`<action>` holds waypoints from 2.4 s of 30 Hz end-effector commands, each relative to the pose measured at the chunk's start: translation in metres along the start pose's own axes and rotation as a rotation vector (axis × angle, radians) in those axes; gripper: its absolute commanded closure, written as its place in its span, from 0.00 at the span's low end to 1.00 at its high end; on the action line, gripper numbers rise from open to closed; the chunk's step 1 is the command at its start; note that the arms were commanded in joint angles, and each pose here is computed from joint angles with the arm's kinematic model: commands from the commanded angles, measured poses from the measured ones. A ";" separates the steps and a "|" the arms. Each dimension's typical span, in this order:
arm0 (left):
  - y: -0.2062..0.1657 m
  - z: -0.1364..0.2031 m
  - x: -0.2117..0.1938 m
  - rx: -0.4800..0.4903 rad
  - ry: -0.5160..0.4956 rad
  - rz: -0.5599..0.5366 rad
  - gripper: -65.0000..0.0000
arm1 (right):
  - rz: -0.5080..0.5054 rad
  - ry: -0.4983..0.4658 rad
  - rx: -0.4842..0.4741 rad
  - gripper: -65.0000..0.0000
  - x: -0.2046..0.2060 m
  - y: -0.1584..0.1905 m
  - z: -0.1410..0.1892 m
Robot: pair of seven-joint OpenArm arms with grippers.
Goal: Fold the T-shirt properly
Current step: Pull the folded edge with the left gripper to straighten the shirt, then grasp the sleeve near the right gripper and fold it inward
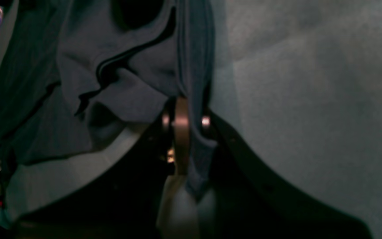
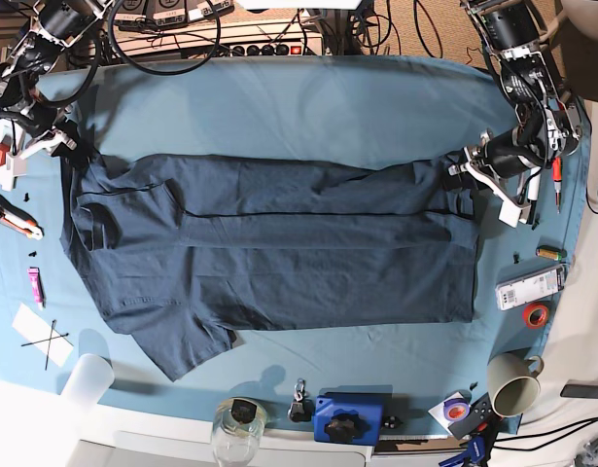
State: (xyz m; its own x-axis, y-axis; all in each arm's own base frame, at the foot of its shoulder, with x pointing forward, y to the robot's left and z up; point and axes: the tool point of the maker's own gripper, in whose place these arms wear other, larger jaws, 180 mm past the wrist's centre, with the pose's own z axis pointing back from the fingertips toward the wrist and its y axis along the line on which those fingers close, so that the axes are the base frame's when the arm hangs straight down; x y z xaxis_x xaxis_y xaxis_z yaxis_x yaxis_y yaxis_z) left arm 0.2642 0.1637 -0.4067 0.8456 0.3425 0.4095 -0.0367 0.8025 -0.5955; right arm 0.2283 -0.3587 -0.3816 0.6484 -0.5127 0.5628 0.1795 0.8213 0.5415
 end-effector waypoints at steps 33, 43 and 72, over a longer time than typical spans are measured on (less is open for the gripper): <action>0.032 0.068 -0.053 0.149 0.128 -0.127 1.00 | 0.017 -0.010 -0.013 1.00 0.018 -0.025 0.078; 0.051 0.095 -0.057 0.177 0.098 -0.082 1.00 | -0.020 -0.063 -0.024 1.00 0.017 -0.033 0.101; -0.014 0.135 0.025 0.062 -0.292 -0.348 0.56 | 0.058 -0.321 0.070 0.77 0.103 -0.011 0.143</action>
State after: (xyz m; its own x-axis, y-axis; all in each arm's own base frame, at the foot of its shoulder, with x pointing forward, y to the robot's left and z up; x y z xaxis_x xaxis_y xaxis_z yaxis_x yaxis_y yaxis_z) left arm 0.2088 0.2271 -0.3071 0.6617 0.1703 0.7302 0.1610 0.9189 -0.3602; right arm 0.1821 -0.4499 -0.2586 0.4167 -0.5544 0.7205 0.1160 0.8185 0.5627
